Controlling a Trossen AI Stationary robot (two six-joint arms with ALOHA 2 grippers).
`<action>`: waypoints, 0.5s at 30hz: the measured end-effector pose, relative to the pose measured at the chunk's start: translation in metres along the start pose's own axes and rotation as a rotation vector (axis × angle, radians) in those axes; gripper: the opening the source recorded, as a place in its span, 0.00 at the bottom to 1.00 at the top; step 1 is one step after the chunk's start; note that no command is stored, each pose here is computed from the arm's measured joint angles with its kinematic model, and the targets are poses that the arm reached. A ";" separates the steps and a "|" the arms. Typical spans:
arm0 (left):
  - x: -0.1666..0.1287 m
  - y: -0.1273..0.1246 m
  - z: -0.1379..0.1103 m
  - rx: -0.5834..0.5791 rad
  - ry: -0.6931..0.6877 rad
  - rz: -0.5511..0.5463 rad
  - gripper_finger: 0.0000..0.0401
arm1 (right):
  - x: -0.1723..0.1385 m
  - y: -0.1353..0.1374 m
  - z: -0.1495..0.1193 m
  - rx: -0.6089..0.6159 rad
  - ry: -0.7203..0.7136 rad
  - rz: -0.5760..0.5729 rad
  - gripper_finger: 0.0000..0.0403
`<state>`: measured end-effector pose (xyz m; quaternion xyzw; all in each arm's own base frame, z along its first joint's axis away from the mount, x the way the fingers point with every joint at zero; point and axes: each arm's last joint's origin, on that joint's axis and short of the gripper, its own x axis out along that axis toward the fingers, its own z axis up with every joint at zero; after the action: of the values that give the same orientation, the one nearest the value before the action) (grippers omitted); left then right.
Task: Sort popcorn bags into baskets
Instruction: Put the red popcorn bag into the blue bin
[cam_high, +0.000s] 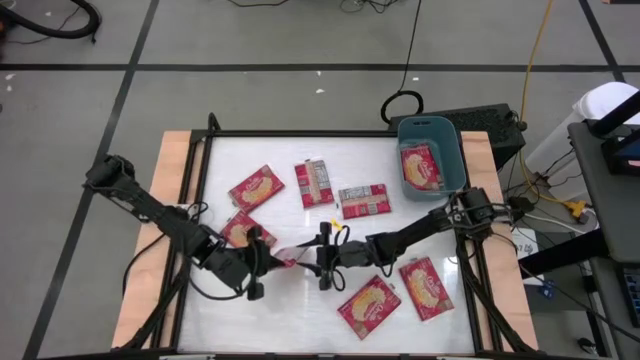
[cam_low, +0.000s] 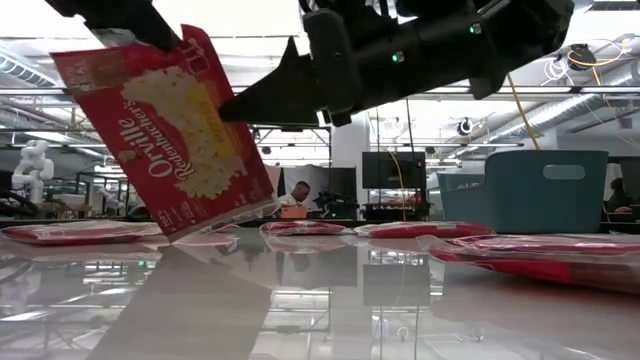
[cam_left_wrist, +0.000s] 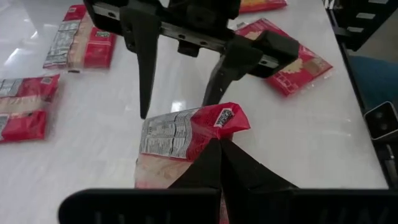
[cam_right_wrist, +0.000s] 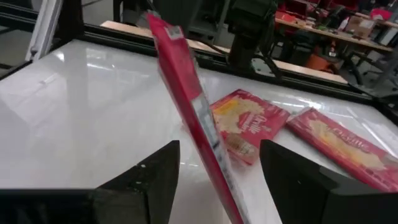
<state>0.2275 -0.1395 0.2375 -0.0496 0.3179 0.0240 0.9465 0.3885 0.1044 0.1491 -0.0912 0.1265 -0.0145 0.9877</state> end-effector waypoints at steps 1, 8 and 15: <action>0.001 0.002 0.001 0.006 0.001 0.003 0.00 | 0.000 -0.001 0.000 -0.002 0.001 -0.004 0.51; 0.005 0.006 0.011 0.051 -0.047 -0.022 0.00 | 0.001 0.000 -0.001 -0.033 0.008 0.045 0.25; 0.006 0.006 0.018 0.141 -0.120 -0.013 0.03 | -0.003 0.000 0.005 -0.062 0.005 0.071 0.03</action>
<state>0.2427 -0.1311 0.2481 0.0165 0.2611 -0.0015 0.9652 0.3866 0.1057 0.1544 -0.1172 0.1325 0.0244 0.9839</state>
